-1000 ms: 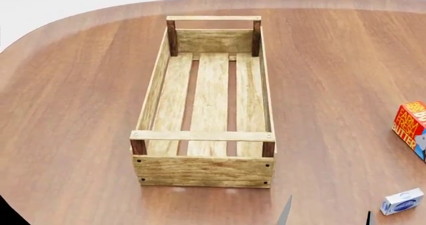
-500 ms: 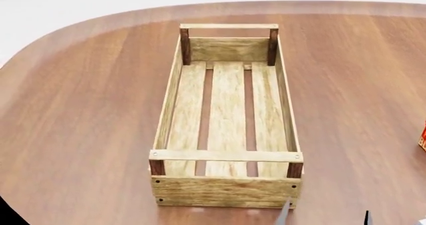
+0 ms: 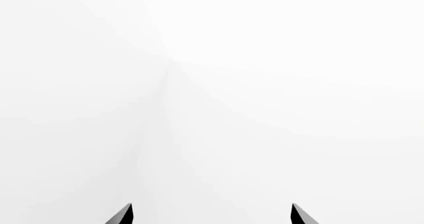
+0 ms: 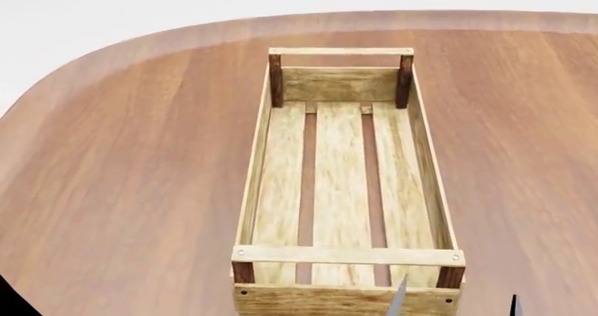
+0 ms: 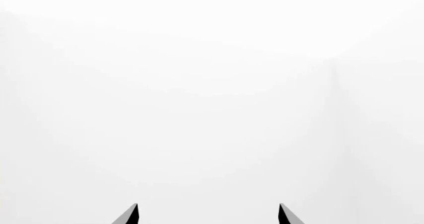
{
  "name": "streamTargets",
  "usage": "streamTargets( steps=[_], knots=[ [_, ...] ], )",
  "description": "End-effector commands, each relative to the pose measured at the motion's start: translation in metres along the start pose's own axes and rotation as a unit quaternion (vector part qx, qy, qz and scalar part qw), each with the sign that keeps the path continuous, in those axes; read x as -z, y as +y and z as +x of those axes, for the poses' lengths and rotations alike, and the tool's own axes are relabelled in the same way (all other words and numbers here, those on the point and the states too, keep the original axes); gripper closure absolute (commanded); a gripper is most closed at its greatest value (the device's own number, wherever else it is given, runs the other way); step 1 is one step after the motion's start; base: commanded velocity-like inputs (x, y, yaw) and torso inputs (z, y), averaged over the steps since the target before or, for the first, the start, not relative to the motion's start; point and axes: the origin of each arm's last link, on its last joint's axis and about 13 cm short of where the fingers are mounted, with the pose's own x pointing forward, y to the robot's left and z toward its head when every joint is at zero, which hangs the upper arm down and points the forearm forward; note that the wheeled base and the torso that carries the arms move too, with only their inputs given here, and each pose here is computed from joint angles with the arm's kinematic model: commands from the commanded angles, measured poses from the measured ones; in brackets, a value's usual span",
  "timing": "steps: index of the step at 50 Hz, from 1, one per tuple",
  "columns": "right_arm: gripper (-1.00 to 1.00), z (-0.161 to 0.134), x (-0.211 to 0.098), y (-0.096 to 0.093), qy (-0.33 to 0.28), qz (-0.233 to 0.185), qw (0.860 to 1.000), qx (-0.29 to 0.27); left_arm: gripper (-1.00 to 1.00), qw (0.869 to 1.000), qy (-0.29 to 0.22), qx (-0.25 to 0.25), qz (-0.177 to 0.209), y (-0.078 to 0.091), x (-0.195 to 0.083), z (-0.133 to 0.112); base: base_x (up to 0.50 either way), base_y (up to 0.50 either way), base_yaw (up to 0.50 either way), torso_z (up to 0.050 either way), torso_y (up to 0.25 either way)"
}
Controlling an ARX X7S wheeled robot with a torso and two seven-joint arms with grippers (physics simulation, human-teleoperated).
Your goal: Pick up the cream cheese and put it in the tray.
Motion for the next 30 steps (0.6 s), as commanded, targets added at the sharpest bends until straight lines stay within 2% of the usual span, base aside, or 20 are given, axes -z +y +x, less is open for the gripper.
streamTargets(
  steps=[1, 30],
  knots=[
    [-1.0, 0.0003, 0.0006, -0.0002, 0.005, 0.004, 1.0, 0.0, -1.0, 1.0, 0.001, 0.001, 0.001, -0.0006, 0.0006, -0.0005, 0.2, 0.0, 0.0, 0.0, 0.0],
    [-1.0, 0.0002, -0.0001, 0.0002, 0.009, 0.009, 1.0, -0.003, -1.0, 1.0, 0.0, 0.001, 0.001, -0.0005, -0.0001, -0.0005, 0.25, 0.0, 0.0, 0.0, 0.0]
  ],
)
